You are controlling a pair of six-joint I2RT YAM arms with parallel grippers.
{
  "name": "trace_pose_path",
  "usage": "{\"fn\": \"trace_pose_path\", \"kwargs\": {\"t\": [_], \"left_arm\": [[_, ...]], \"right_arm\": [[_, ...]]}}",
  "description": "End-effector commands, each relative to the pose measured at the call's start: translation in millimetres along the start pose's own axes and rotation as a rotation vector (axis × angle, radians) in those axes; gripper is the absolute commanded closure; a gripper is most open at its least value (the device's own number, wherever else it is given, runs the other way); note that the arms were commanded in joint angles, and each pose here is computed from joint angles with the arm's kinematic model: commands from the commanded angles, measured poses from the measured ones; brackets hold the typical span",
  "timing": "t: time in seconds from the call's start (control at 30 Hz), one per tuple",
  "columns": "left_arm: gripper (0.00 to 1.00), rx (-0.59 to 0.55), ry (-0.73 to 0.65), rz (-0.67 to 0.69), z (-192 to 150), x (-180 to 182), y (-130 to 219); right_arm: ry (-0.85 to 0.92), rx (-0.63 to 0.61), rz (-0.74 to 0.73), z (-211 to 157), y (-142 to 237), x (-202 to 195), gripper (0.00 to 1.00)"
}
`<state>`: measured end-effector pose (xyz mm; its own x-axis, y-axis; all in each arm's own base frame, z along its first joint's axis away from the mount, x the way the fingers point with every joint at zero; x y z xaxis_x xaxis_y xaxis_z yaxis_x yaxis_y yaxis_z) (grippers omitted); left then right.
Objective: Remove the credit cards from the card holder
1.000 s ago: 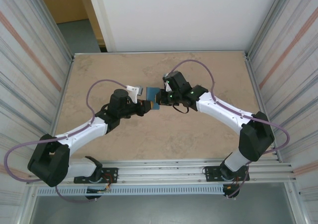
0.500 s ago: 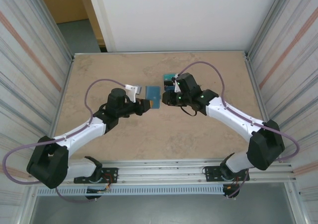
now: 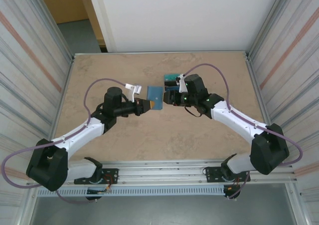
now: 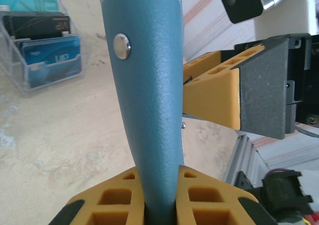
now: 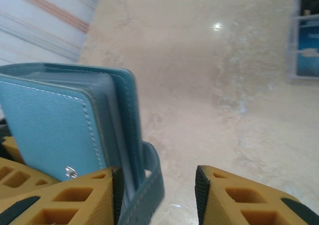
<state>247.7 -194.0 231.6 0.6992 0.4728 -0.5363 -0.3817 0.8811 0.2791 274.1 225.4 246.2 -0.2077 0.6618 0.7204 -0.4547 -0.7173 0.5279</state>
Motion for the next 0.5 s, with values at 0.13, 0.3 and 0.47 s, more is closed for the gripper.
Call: {"fn": "trace_pose_path", "kwargs": {"t": [0.13,0.3,0.47], "left_arm": [[1.0,-0.119,-0.034,-0.175,30,-21,16],[1.0,-0.134,-0.033,-0.236,35,-28,20],[1.0,-0.139,-0.042,-0.292,39,-34,21]], "right_arm": [[0.067,-0.013,0.239,3,22,14,0.55],[0.071,-0.025,0.327,6,33,12,0.58],[0.092,-0.027,0.394,5,41,17,0.61]]}}
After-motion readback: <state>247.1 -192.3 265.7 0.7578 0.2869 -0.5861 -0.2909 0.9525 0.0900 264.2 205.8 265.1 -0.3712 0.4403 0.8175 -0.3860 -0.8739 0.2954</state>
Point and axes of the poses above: each hand's point on the last joint's axis, 136 mm out from that joint toward the fingers, its own y axis back along the fingers, its own x axis along the line the jaws close on, z = x × y, the point moved 8 cm from there along y, back along the fingers, and after that the axes turned 9 degrees about -y, right-handed, at the moved point
